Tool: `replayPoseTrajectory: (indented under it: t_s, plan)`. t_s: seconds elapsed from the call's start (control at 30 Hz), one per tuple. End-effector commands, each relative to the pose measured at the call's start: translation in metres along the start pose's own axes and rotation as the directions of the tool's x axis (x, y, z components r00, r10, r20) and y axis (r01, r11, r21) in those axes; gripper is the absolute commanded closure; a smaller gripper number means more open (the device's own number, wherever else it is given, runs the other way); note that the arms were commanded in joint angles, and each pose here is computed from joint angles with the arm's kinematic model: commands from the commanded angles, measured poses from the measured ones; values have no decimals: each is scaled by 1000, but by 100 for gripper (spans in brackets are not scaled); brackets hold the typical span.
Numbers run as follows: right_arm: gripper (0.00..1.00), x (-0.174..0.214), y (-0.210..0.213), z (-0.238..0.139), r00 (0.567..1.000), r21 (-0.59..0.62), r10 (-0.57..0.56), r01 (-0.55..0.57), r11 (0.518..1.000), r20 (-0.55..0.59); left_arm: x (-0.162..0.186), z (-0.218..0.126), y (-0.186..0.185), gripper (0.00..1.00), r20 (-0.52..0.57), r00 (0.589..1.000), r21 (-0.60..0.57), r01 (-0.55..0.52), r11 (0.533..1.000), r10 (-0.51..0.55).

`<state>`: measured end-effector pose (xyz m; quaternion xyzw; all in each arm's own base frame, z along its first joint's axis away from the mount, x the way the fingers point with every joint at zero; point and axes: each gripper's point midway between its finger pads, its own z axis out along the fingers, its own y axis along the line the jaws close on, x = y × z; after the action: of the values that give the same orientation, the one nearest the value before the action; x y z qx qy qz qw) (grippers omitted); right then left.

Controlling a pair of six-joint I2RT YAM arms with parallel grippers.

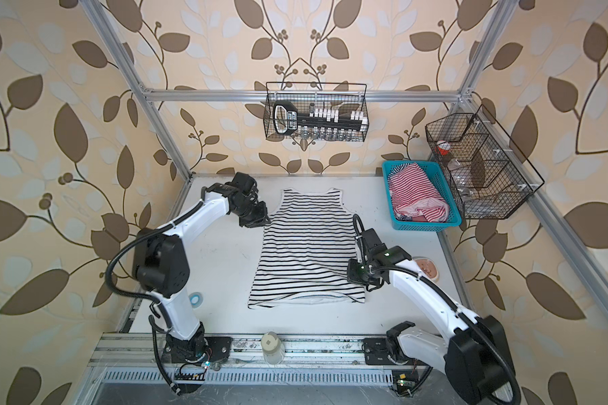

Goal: Fold and stack the tank tops

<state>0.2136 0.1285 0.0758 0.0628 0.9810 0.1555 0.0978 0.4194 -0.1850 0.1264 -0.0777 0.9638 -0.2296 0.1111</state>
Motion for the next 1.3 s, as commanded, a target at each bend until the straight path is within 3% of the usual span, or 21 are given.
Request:
replayPoseTrajectory:
  t_s: [0.0, 0.3, 0.53, 0.63, 0.77, 0.87, 1.0, 1.27]
  plan:
    - [97, -6, 24, 23, 1000, -67, -8, 9, 998, 6, -17, 23, -27, 76, -31, 998, 93, -46, 995, 49]
    - [97, 29, 19, 58, 992, -3, -30, 30, 1000, -123, -50, 84, -72, 74, -78, 991, 257, -89, 962, 112]
    - [94, 45, 5, 69, 984, 40, 13, -6, 999, -175, -40, 128, -37, 76, -156, 987, 148, -16, 989, 39]
    - [94, 43, -2, 76, 982, 80, 27, -12, 997, -188, -34, 142, -18, 79, -185, 983, 104, 32, 994, -12]
    - [95, 32, -12, 81, 978, 144, 41, -11, 989, -207, -28, 151, 31, 89, -195, 963, -18, 184, 983, -184]
    - [95, 11, -20, 76, 982, 221, 31, 11, 975, -184, -28, 143, 68, 94, -140, 931, -63, 332, 941, -338]
    - [95, -13, -23, 77, 980, 270, -1, 55, 961, -197, -20, 128, 103, 94, -62, 858, -26, 510, 860, -510]
    - [92, -59, -43, 93, 950, 371, -70, 187, 910, -306, 17, 103, 123, 95, -34, 814, -23, 580, 814, -580]
